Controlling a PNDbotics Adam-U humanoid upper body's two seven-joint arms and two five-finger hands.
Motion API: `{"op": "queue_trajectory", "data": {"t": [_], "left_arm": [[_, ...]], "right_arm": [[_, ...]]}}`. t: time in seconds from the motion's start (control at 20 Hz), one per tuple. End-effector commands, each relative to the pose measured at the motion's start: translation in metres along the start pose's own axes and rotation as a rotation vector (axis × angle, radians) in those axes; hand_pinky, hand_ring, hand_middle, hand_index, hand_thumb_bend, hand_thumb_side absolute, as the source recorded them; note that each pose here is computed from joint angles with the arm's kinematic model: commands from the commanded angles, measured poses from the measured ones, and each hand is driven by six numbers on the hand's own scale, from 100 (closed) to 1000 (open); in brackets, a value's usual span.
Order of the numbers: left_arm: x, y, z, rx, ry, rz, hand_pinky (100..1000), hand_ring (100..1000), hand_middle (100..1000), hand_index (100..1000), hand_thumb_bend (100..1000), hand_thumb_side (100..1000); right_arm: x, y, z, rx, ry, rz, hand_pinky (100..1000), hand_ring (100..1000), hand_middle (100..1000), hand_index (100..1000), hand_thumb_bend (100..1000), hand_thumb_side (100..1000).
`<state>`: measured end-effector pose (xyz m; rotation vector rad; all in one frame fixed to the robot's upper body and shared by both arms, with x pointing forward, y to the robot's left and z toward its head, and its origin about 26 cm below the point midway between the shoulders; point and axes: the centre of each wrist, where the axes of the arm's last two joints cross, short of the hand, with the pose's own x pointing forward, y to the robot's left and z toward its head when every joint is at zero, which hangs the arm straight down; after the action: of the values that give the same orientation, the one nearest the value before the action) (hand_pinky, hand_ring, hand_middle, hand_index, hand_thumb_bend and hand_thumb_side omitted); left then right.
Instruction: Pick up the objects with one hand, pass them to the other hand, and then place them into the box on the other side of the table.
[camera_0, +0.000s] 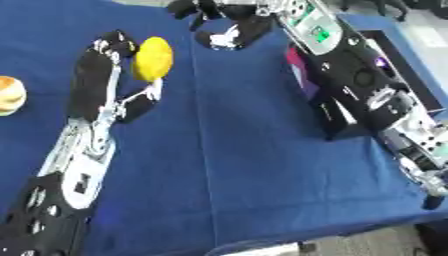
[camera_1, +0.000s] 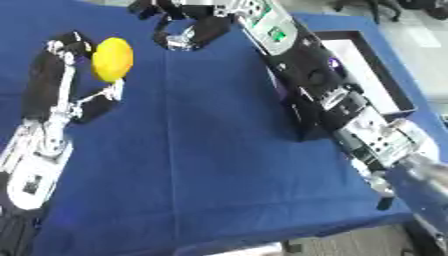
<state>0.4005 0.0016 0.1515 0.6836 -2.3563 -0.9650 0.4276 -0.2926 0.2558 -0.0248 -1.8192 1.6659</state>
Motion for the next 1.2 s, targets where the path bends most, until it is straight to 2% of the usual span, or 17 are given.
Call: {"op": "queue_trajectory", "data": {"t": [0.05,0.1,0.6,0.9,1.2], "left_arm": [[0.011,0.005,-0.011,0.04,-0.037,0.003,715,553,526,500,100,100],[0.012,0.005,-0.011,0.042,-0.041,0.001,715,554,527,501,100,100],[0.017,0.002,-0.011,0.031,-0.067,0.01,716,553,526,503,100,100],[0.021,0.002,-0.013,0.035,-0.077,0.021,716,553,526,503,100,100],[0.023,0.003,-0.014,0.038,-0.087,0.018,716,554,527,504,100,100]], "right_arm": [[0.008,-0.012,0.001,0.076,-0.023,0.092,859,1000,1000,1000,100,598],[0.007,-0.012,0.0,0.083,-0.015,0.091,859,1000,1000,1000,100,638],[0.006,-0.009,-0.005,0.12,0.006,0.1,862,1000,1000,1000,100,721],[0.005,-0.005,-0.011,0.14,0.013,0.091,863,1000,1000,1000,100,824],[0.007,-0.003,-0.016,0.153,0.012,0.093,866,1000,1000,1000,100,846]]}}
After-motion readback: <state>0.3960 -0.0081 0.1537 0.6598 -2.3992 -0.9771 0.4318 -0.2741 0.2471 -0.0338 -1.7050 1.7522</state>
